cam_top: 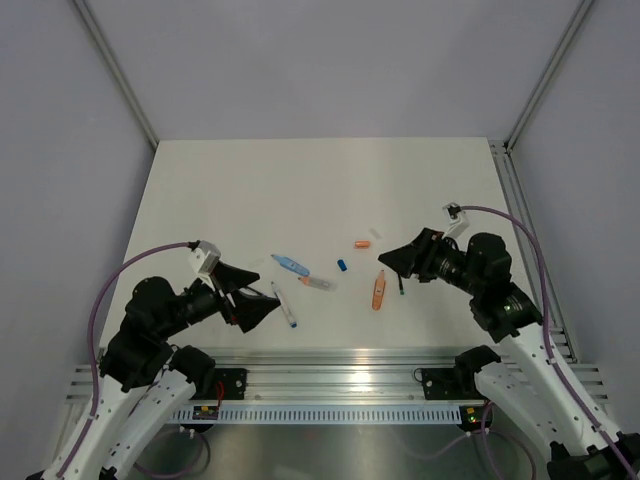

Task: Insert the pens into the pen caps

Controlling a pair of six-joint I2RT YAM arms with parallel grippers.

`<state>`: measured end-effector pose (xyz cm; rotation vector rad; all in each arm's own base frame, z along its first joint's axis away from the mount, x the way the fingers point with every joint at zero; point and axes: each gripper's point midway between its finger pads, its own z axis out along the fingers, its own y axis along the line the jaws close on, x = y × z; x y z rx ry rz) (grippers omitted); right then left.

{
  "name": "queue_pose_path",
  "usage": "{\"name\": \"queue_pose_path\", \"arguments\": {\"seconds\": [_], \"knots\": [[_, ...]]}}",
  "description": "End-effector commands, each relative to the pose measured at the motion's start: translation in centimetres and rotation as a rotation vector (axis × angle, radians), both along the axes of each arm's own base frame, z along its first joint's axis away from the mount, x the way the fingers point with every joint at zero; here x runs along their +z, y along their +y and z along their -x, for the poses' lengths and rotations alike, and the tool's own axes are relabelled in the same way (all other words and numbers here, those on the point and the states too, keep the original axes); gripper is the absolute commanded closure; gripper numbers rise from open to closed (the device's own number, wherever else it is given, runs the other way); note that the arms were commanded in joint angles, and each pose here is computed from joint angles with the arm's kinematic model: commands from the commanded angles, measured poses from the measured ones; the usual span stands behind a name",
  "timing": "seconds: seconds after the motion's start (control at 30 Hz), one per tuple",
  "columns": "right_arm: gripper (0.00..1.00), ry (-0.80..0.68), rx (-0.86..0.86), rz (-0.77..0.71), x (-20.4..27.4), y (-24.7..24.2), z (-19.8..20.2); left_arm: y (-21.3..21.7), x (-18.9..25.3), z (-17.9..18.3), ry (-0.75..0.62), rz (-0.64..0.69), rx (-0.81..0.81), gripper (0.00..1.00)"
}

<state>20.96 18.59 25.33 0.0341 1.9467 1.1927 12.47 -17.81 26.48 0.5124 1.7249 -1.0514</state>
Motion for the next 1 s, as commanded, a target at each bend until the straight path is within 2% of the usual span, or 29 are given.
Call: {"name": "queue_pose_path", "arguments": {"seconds": [0.0, 0.3, 0.53, 0.73, 0.97], "knots": [[0.34, -0.023, -0.097, 0.120, 0.0, -0.8, -0.6, 0.0, 0.9, 0.1, -0.044, 0.019, -0.005, 0.01], [0.34, 0.139, -0.152, 0.306, -6.7, 0.1, 1.9, 0.1, 1.0, 0.0, -0.044, 0.023, 0.002, 0.01], [0.35, 0.244, -0.219, 0.480, -10.5, 0.6, 3.1, 0.9, 0.6, -1.2, -0.011, 0.025, 0.093, 0.01], [0.34, 0.240, -0.316, 0.656, -11.7, 1.5, 3.2, 1.5, 0.3, -1.8, 0.003, 0.018, 0.143, 0.01], [0.37, 0.266, -0.353, 0.703, -14.5, 2.4, 2.5, 1.2, -0.1, -1.9, 0.022, 0.004, 0.132, 0.01]]}}
